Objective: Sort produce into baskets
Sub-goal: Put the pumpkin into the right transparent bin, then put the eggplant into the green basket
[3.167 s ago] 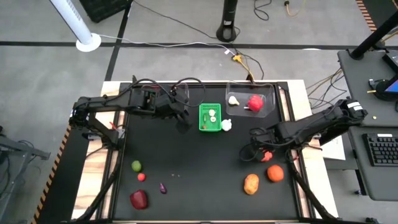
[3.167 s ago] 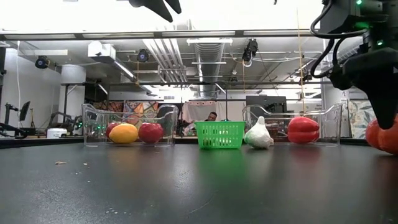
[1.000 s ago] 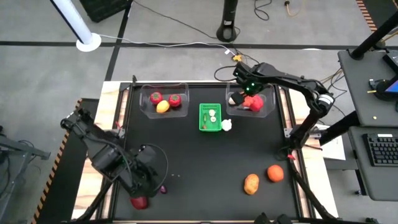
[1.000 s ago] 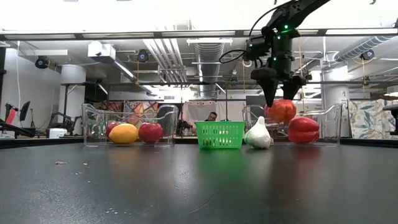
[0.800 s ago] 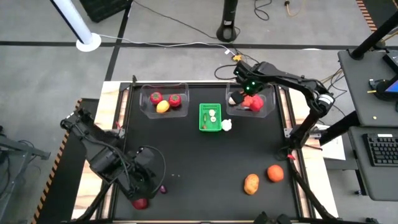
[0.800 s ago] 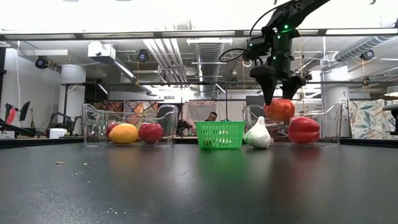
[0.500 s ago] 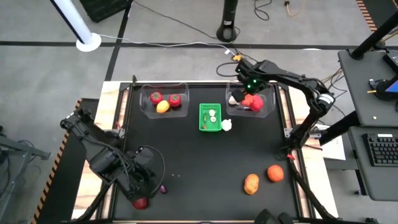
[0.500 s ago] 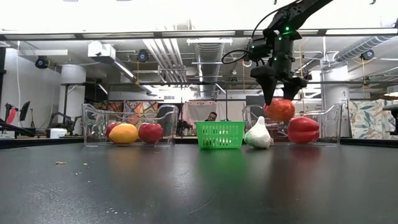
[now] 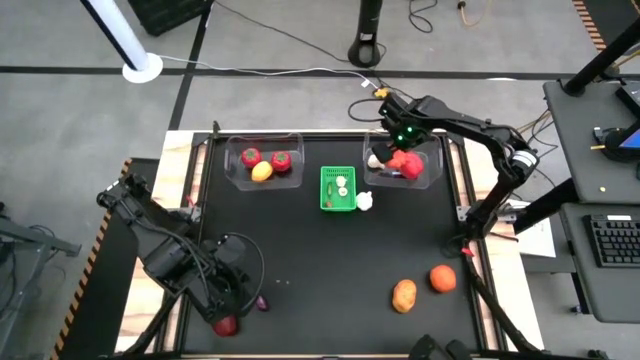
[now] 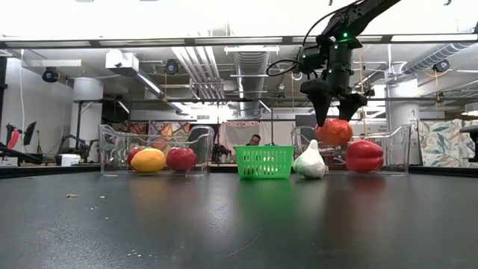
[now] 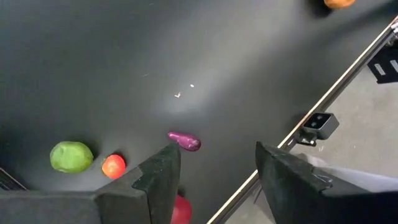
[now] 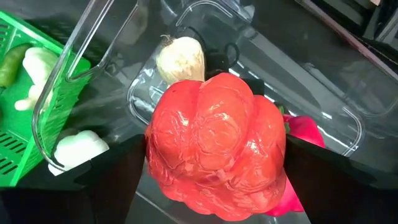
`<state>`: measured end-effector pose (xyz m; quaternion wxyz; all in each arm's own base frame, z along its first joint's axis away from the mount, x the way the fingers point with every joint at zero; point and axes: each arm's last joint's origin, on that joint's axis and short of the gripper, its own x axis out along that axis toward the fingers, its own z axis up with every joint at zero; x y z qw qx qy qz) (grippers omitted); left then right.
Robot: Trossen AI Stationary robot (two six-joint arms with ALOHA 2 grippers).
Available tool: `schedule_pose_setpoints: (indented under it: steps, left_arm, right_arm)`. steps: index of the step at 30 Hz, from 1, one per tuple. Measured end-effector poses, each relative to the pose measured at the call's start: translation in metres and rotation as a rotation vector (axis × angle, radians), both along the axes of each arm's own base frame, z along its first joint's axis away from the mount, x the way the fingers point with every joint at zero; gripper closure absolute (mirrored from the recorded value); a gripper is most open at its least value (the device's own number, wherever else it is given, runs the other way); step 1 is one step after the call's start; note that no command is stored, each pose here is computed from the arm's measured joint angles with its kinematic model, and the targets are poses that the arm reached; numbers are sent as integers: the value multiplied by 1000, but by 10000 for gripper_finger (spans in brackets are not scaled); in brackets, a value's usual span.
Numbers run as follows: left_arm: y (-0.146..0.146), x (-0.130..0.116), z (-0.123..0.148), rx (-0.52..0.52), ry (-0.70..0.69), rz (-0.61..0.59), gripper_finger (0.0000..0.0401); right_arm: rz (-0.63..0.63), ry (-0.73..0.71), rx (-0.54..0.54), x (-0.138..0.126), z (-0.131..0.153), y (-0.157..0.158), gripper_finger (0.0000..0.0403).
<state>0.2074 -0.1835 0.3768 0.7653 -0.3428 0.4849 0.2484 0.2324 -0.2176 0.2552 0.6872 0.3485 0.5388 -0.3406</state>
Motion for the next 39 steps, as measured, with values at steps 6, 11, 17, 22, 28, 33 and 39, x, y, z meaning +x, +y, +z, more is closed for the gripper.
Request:
schedule_pose_setpoints:
  steps: [6, 11, 17, 22, 28, 33, 39]
  left_arm:
    - [1, -1, 0, 9, 4, 1, 211]
    - [1, -1, 0, 12, 9, 5, 211]
    - [1, -1, 0, -35, 2, 110, 211]
    - [-4, 5, -8, -69, 10, 243, 211]
    - [-8, 29, -35, -35, 55, 320, 211]
    - [-12, 49, -74, -136, 20, 363, 211]
    - [-25, 49, -136, -305, -5, 515, 211]
  right_arm:
    - [7, -7, 15, 0, -1, 0, 23]
    - [1, -7, 17, 1, -2, 0, 5]
    - [-41, -6, -22, 0, 6, -1, 7]
    - [-48, -62, -75, 1, 28, -3, 7]
    - [-42, -145, -150, 0, 60, 1, 7]
    - [-15, -192, -194, -1, 76, 9, 7]
    - [24, -211, -214, 3, 81, 16, 7]
